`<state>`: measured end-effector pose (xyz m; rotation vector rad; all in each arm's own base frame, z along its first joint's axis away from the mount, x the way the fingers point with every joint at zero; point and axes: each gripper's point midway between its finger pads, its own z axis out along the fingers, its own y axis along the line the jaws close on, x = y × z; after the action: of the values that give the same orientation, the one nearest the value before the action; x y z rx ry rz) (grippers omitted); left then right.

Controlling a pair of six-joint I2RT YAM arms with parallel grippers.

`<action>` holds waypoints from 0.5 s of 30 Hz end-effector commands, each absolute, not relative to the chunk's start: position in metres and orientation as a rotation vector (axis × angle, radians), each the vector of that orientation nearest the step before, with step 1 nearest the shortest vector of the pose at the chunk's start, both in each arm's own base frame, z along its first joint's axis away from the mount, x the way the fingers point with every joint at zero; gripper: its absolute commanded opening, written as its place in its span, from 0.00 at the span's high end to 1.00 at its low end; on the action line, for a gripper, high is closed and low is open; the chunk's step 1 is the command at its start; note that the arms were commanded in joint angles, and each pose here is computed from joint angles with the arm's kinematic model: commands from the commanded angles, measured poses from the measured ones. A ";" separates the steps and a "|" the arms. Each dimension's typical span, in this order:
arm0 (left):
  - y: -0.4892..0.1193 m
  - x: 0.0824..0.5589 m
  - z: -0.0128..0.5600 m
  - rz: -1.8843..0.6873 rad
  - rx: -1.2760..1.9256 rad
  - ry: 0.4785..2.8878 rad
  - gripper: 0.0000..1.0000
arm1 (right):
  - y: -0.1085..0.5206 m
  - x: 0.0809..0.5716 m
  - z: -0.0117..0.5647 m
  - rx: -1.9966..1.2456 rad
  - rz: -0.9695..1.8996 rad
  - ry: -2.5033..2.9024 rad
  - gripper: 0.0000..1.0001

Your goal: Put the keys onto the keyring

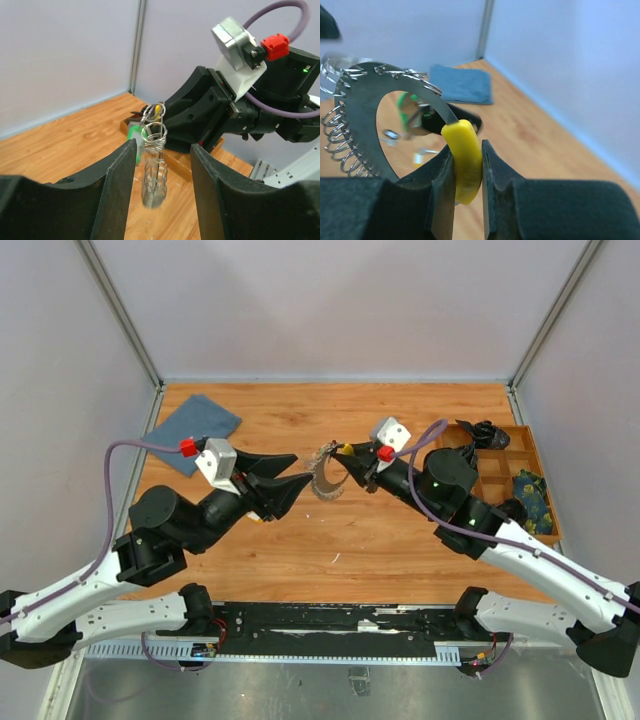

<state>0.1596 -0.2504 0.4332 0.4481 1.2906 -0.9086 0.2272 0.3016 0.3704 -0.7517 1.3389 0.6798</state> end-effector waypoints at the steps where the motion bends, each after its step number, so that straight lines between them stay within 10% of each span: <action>1: -0.233 0.151 0.442 -0.931 0.424 1.297 0.47 | 0.257 0.248 0.400 -0.911 0.287 1.086 1.00; 15: -0.191 0.162 0.428 -0.822 0.278 1.339 0.49 | 0.239 0.222 0.382 -1.238 -0.033 0.993 1.00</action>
<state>0.1605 -0.1934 0.4346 0.2835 1.3201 -0.8437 0.2173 0.2677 0.3607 -1.2879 1.0306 0.0728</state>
